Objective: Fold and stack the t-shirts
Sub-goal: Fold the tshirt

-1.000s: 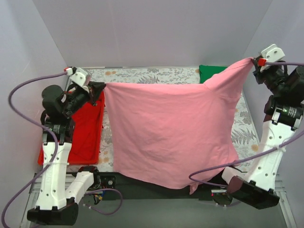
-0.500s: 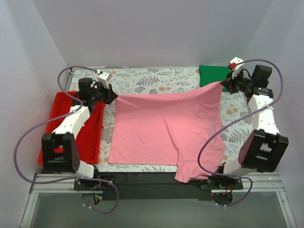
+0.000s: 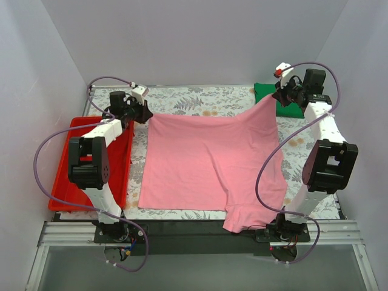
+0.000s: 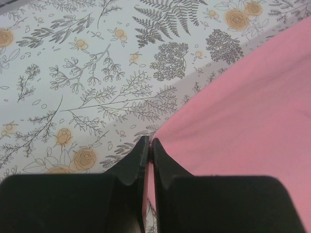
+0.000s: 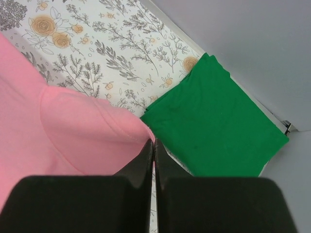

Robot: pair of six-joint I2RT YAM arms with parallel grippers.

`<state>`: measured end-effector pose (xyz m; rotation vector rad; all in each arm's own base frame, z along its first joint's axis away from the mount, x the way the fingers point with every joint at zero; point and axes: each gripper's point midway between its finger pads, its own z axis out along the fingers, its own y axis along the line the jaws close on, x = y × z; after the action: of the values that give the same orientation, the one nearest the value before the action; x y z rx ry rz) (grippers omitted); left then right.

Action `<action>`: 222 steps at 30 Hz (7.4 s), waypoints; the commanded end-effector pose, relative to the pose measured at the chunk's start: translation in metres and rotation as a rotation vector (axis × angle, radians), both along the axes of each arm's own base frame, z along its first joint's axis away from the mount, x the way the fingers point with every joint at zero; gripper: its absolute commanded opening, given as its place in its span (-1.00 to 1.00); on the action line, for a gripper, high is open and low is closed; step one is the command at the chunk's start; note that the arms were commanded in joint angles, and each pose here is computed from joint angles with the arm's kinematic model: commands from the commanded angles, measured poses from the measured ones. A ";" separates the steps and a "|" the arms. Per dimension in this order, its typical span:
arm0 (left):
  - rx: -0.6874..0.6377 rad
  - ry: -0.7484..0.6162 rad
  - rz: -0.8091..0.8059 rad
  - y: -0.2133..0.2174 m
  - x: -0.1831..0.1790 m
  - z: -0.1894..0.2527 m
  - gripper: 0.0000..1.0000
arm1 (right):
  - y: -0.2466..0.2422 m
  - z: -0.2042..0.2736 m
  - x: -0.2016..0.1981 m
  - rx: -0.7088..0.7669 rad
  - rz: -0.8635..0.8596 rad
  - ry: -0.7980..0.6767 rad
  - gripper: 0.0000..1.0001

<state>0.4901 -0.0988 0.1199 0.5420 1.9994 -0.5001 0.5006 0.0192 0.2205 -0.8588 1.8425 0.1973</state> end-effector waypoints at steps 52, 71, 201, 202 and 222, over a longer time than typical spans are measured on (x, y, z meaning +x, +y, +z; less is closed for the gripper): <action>0.353 -0.207 -0.714 0.001 -0.185 -0.008 -0.34 | 0.018 -0.093 -0.290 -0.345 0.362 0.283 0.20; 0.020 0.107 -0.598 -0.166 -0.136 0.003 -0.10 | 0.030 -0.131 -0.190 0.099 0.002 0.807 -0.45; -0.044 -0.133 -0.861 -0.412 -0.177 -0.037 -0.98 | -0.027 -0.194 -0.143 0.168 -0.315 0.899 -0.33; -0.050 -0.135 -0.869 -0.410 -0.181 -0.037 -0.94 | -0.028 -0.194 -0.143 0.166 -0.319 0.899 -0.33; -0.061 -0.270 -1.233 -0.378 -0.277 -0.014 -0.66 | -0.032 -0.194 -0.138 0.158 -0.344 0.896 -0.33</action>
<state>0.2437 -0.4796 0.0696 1.5840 1.4027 -1.0825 0.3557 -0.0023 0.0262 -0.3314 2.7259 0.6403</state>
